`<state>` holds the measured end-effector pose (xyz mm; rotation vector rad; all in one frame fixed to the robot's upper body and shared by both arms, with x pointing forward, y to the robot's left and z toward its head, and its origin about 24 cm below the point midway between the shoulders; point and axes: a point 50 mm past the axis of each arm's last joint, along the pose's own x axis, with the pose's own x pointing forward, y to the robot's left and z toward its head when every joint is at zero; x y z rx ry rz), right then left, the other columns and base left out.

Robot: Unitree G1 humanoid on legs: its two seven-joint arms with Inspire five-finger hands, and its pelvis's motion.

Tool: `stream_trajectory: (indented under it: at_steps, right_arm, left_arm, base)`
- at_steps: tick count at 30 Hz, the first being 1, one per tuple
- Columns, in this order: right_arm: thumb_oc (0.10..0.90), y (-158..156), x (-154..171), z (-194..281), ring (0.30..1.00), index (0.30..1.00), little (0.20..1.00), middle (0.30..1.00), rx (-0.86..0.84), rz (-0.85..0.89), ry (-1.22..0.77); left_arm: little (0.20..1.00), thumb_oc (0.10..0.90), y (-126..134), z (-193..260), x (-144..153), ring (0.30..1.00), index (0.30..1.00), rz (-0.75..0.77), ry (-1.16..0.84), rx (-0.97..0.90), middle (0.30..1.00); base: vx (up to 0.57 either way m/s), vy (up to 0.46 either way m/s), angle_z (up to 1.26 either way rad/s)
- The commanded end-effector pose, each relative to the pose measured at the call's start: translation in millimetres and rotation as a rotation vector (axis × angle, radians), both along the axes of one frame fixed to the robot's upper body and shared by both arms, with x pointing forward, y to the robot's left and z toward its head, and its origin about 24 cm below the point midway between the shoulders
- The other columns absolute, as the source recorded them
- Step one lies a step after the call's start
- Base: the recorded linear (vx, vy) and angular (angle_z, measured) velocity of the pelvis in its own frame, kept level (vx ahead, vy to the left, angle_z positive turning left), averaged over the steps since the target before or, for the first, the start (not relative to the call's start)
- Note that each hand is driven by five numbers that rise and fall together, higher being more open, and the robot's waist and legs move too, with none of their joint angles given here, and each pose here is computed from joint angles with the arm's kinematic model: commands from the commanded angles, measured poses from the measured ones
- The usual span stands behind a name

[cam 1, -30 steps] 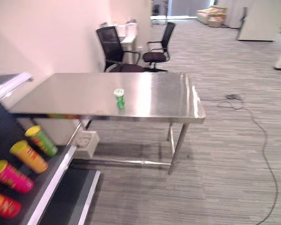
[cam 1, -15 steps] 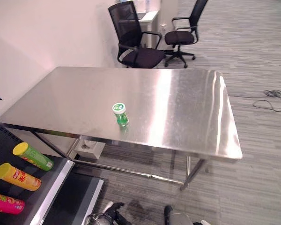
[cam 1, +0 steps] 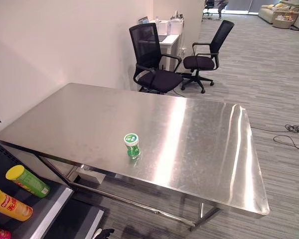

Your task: Put the goods on the table back onto the shelves and tidy them up.

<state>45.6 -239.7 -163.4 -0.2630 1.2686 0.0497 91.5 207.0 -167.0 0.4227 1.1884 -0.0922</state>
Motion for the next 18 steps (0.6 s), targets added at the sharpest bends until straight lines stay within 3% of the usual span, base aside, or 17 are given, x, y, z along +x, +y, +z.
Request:
stream_trajectory:
  at_steps: [1, 8, 18]
  right_arm:
    - [0.800, 23, 34, 7, 0.900, 0.900, 0.900, 0.900, 0.448, -0.911, -0.375]
    - [0.800, 16, 53, 27, 0.900, 0.900, 0.900, 0.900, 0.461, -0.785, -0.537]
    - [0.800, 13, 63, 37, 0.900, 0.900, 0.900, 0.900, 0.442, -0.652, -0.573]
  left_arm:
    - [0.900, 0.800, -33, -4, 3, 0.900, 0.900, 0.090, 0.016, -0.153, 0.900]
    - [0.900, 0.800, -26, -7, -13, 0.900, 0.900, 0.183, 0.047, -0.153, 0.900]
    - [0.900, 0.800, -20, -5, -8, 0.900, 0.900, 0.209, 0.004, -0.126, 0.900]
  base:
    - [0.08, -0.058, 0.13]
    - [0.00, -0.023, -0.18]
    - [-0.02, 0.086, 0.44]
